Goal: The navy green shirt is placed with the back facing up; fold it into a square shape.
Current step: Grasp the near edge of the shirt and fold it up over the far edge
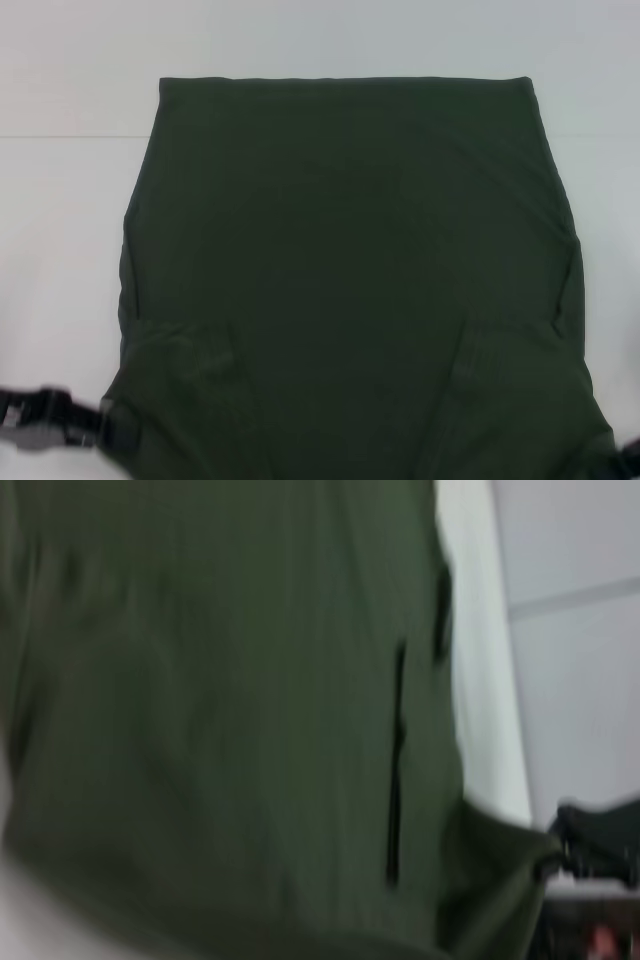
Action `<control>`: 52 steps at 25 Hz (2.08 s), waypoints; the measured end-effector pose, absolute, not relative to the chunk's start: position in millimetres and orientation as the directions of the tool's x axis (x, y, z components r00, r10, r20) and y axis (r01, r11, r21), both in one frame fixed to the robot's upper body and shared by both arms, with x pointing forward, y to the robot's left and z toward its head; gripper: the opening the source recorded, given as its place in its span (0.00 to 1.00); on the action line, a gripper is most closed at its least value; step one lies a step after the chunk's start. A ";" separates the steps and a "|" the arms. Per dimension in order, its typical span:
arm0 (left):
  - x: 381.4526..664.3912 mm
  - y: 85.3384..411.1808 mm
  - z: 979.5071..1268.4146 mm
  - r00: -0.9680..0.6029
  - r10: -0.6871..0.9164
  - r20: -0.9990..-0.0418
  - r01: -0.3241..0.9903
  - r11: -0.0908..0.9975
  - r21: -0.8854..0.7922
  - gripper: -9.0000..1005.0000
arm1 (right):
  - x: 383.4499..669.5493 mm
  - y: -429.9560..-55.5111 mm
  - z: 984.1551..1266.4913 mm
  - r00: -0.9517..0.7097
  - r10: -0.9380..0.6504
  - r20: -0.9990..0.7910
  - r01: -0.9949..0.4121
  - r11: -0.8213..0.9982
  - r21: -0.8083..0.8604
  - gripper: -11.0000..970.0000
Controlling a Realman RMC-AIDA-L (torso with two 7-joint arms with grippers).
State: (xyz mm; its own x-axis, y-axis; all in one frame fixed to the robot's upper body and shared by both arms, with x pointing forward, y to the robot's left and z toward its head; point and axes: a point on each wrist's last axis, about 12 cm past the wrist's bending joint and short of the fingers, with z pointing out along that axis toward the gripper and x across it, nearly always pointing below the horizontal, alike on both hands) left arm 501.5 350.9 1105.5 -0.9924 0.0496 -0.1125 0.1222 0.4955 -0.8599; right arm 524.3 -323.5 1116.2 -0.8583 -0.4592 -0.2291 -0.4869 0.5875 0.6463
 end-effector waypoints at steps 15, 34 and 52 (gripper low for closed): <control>535.7 354.9 1103.0 -0.884 -0.343 -0.318 0.151 0.434 -0.888 0.07 | 541.9 -361.0 1117.9 -0.857 0.049 -0.512 -0.376 0.620 0.689 0.05; 557.1 342.8 1081.2 -0.697 -0.543 -0.468 0.182 0.498 -0.848 0.07 | 555.4 -363.6 1084.2 -0.650 0.419 -0.634 -0.251 0.670 0.699 0.05; 594.3 315.8 1085.5 -0.557 -0.507 -0.658 0.267 0.641 -0.720 0.08 | 582.7 -350.4 1082.4 -0.516 0.468 -0.717 -0.213 0.741 0.636 0.05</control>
State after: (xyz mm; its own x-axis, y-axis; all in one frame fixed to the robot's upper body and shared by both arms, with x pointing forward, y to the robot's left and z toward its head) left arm 594.3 315.8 1085.5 -0.5573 -0.5068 -0.6577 0.2667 0.6409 -0.7198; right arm 582.7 -350.4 1082.4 -0.5163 0.4677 -0.7174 -0.2128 0.7413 0.6365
